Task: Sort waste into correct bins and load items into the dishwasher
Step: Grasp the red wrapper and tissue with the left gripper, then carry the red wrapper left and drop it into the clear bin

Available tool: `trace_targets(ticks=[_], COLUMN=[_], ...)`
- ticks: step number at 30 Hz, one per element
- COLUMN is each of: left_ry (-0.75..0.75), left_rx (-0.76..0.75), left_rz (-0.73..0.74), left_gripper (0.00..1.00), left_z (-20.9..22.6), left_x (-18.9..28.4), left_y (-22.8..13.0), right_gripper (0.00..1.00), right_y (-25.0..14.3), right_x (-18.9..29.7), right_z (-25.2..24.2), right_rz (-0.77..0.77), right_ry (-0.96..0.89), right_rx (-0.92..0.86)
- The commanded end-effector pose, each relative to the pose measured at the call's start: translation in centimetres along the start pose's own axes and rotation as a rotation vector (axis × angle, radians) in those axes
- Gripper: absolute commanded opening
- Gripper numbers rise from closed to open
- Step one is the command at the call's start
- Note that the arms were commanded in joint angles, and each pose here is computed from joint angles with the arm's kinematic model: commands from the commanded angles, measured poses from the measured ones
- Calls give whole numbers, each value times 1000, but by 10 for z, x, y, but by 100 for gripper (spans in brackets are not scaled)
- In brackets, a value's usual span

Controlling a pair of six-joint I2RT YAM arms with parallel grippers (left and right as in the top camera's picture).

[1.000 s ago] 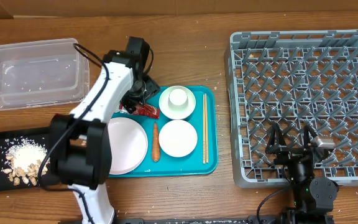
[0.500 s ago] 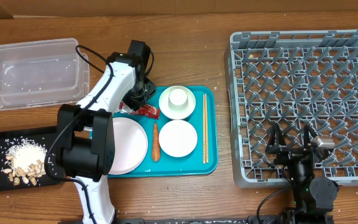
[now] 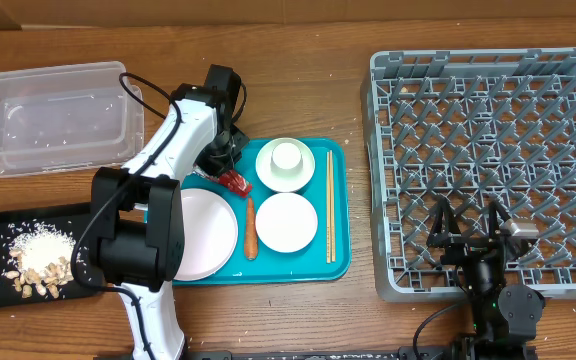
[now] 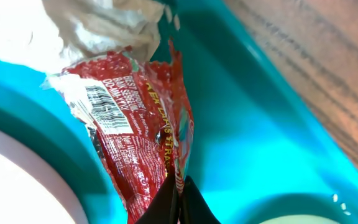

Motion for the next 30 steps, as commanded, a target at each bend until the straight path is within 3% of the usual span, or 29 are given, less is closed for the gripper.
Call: trace_targets(ticks=[1, 12, 19, 27, 30], left_ry=[-20, -113, -199, -273, -292], left_rx=[-20, -81, -128, -124, -47], left_rz=[6, 6, 69, -43, -189], left_gripper=[4, 4, 4, 4, 4], left_z=[-3, -21, -32, -28, -17], left_x=[14, 87, 107, 156, 188], left_y=[2, 7, 2, 43, 78], right_gripper=[100, 100, 100, 100, 100], right_y=[-2, -2, -2, -2, -2], right_x=[0, 0, 0, 0, 0], right_z=[-1, -1, -1, -1, -1], right_rz=[-7, -7, -7, -7, -7], right_ry=[-11, -11, -12, -11, -11], right_rx=[7, 7, 8, 7, 8])
Point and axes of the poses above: each gripper's point midway between its finger pads, its own x axis back along the fingers, its own z axis along the line the jaws close on, y = z × x, the point moved 8 cm from there along x, back along the fingers, and after that the axes turned 14 degrees about x, right-handed, at the moved point
